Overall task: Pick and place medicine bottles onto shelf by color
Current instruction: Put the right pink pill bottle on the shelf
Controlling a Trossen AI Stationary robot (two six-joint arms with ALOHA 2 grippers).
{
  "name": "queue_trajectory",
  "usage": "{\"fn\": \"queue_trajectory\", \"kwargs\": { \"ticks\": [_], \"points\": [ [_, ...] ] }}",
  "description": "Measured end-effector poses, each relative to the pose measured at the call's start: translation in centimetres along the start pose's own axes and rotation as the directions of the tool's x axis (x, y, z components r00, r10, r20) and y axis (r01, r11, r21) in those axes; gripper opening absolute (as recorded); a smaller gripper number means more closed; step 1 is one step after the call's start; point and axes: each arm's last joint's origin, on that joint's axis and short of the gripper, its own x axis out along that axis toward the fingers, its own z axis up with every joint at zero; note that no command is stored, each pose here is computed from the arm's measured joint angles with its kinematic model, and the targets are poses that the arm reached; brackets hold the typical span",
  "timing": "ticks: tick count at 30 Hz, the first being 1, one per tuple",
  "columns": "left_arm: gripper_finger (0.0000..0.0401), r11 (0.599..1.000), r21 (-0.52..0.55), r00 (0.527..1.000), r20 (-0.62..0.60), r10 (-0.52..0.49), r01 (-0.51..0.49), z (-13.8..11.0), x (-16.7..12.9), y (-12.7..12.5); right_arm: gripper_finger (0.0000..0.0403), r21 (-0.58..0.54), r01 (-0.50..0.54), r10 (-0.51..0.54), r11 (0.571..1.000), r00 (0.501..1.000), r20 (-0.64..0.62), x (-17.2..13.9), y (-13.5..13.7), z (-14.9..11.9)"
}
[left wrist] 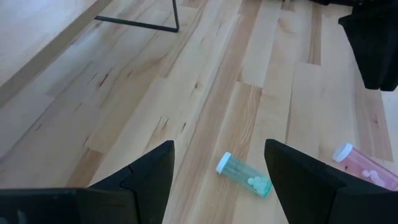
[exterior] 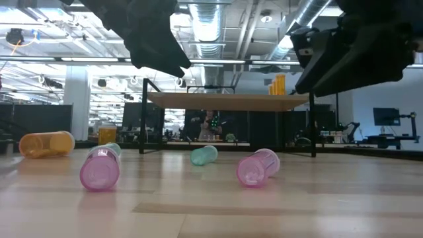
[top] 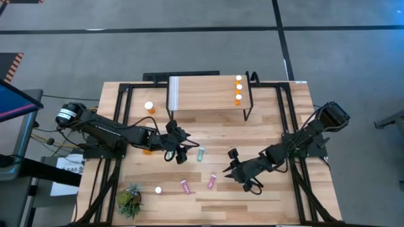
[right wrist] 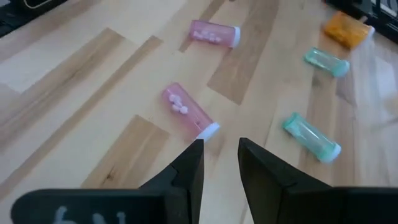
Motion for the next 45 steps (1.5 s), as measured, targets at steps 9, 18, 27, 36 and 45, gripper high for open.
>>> {"fn": "queue_trajectory", "kwargs": {
  "ticks": [9, 18, 27, 36, 45],
  "points": [
    [0.0238, 1.000, 0.009, 1.000, -0.004, -0.003, 0.003, 0.0, 0.0, 0.0, 0.0120, 0.076, -0.067, 0.067, 0.995, 0.998, -0.007, 0.5, -1.6, -2.4],
    [0.0238, 1.000, 0.004, 1.000, 0.007, -0.005, 0.005, 0.1, 0.0, 0.0, 0.0120, 0.030, -0.137, 0.131, 0.990, 0.981, 0.144, 0.6, -2.3, -1.3],
    [0.0238, 1.000, 0.006, 1.000, 0.018, -0.009, 0.008, 0.2, 0.0, -0.1, 0.0127, 0.027, -0.131, 0.125, 0.991, 0.977, 0.171, 3.4, -2.0, -0.6],
    [0.0238, 1.000, 0.014, 1.000, 0.005, -0.021, 0.021, 0.1, 0.0, -0.1, 0.0189, 0.066, -0.186, 0.175, 0.980, 0.974, 0.147, 6.6, -2.1, 0.1],
    [0.0238, 1.000, 0.012, 1.000, 0.006, -0.028, 0.028, 0.1, 0.0, -0.1, 0.0253, 0.144, -0.190, 0.185, 0.971, 0.982, 0.046, 6.7, -2.6, -1.1]
  ]
}}
